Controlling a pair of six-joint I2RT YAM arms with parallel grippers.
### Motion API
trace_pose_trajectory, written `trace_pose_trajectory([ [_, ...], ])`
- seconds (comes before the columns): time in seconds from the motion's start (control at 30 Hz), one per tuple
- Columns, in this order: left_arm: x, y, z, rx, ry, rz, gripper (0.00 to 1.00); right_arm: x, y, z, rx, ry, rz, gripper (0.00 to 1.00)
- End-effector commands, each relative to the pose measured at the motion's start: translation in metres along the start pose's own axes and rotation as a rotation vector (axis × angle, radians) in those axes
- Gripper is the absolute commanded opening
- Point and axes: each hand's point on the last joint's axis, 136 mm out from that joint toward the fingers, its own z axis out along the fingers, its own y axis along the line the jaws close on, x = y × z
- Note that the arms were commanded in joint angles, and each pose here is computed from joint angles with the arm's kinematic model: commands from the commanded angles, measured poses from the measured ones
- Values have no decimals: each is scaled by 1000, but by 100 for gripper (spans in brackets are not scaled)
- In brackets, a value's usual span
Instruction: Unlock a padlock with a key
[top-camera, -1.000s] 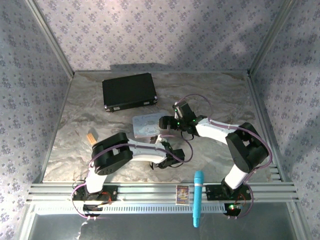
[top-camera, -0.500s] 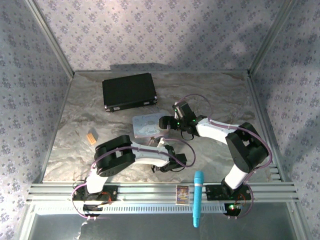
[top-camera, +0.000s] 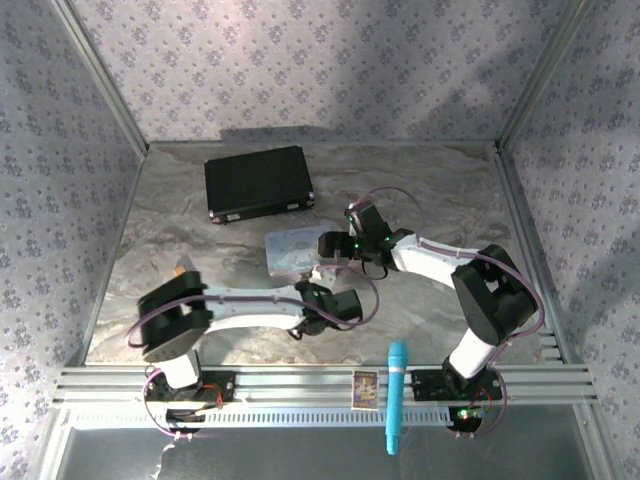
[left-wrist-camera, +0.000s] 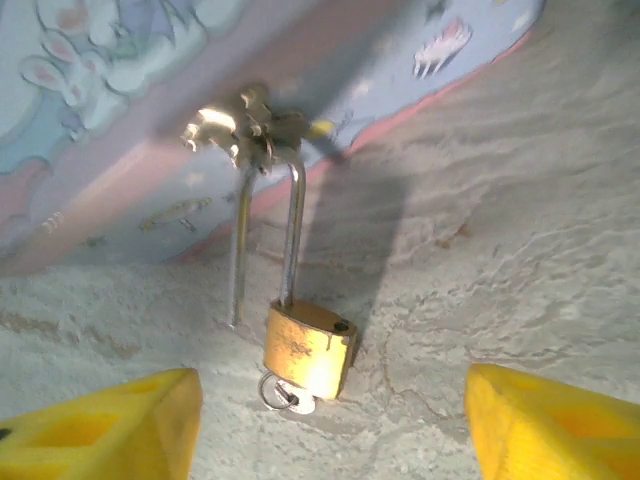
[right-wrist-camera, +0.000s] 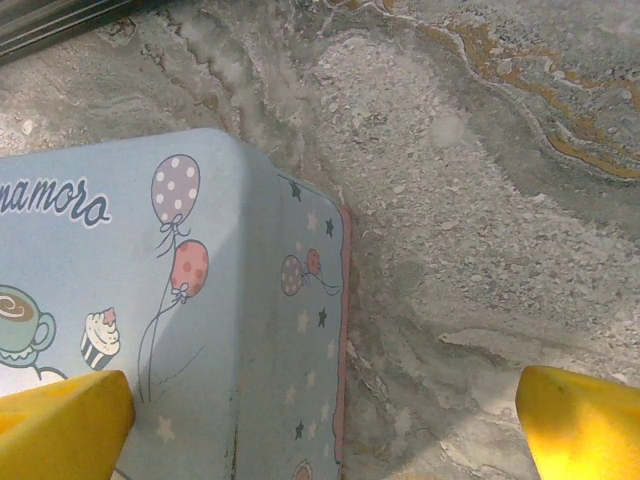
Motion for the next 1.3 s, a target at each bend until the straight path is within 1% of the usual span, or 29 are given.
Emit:
trace_pose_trajectory([
  [0.0,-16,5,-11,155,-19,-101,87,25,-27,1,117,113,-38,99],
  [0.03,-22,9,-15,199,-29,-139,91,19,-23,-2,104,99,-47,99],
  [0.07,-27,15,-19,236,-45,-178,92,12,-17,-6,84,85,-56,99],
  [0.17,-36,29,-26,344,-69,-292,93,-11,2,-21,19,32,-71,99],
  [0.27,-41,39,-30,428,-98,-383,93,-30,15,-40,-9,-33,-91,99],
  [0.33,-40,43,-28,460,-102,-427,92,-39,20,-54,-20,-70,-93,99],
  [0.43,-34,50,-21,467,-90,-479,90,-38,28,-72,-45,-96,-90,99],
  [0.57,-32,51,-20,505,-90,-526,85,-13,38,-86,-62,-83,-106,99],
  [0.67,-28,54,-12,539,-62,-594,67,17,49,-89,-95,-52,-100,98],
  [0.7,-25,58,-9,533,-46,-629,63,27,53,-88,-102,-44,-102,98],
  [0.8,-18,72,-1,507,-27,-707,65,56,66,-81,-100,-15,-126,96],
  [0.93,-16,87,-3,482,-47,-732,67,85,79,-64,-55,0,-165,94],
  [1.0,-14,94,-3,465,-50,-750,69,98,87,-51,-45,18,-184,91],
  [1.17,-6,106,2,434,-37,-787,70,116,111,-28,-12,47,-283,85],
  [1.27,-1,109,4,426,-35,-809,70,124,117,-13,34,55,-340,84],
])
